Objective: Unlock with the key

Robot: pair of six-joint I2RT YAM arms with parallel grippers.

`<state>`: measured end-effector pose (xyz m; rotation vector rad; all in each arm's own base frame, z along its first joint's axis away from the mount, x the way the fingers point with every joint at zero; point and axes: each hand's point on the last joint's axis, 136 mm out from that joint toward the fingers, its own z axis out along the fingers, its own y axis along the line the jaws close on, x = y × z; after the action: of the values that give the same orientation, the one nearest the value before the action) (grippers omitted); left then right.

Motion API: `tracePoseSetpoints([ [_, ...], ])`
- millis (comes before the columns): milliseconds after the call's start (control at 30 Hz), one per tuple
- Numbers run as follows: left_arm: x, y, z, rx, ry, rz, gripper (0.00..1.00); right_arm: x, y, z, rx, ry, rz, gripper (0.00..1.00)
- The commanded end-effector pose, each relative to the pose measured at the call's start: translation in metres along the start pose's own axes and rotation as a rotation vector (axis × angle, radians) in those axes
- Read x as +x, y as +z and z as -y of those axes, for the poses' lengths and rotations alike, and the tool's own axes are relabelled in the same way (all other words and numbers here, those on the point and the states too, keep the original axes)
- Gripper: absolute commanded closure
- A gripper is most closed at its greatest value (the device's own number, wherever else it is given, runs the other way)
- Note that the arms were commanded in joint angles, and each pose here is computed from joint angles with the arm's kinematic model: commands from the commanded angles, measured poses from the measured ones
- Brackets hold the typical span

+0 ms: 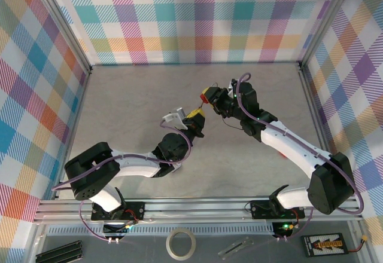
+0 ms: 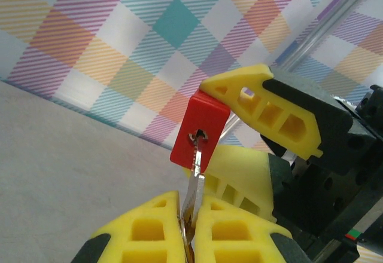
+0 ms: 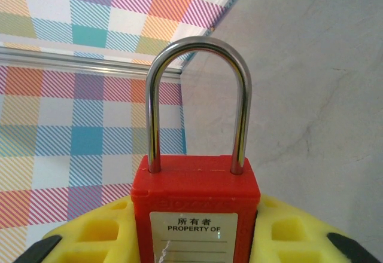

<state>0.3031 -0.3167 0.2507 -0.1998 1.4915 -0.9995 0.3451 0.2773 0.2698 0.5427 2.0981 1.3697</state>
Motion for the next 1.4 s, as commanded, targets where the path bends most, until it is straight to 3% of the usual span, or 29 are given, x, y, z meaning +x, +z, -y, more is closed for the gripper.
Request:
tracePoseSetpoints([
  [0,0.030,-0.002,0.032,0.185,-0.040,-0.154,1.00,0.077,-0.014,-0.043,-0.129,-0.085,-0.312,0.96],
  [467,-0.003,-0.001,0.030,0.148,-0.043,-0.140,1.00,0.091,-0.013,-0.013,0.046,-0.200,-0.331,0.96],
  [933,-0.003,-0.015,0.031,0.188,-0.033,-0.231,1.00,0.071,-0.031,0.022,0.253,-0.353,-0.221,0.97],
  [1367,-0.014,-0.020,0.041,0.266,-0.174,-0.312,1.00,0.066,-0.042,0.028,0.363,-0.565,-0.134,0.99],
])
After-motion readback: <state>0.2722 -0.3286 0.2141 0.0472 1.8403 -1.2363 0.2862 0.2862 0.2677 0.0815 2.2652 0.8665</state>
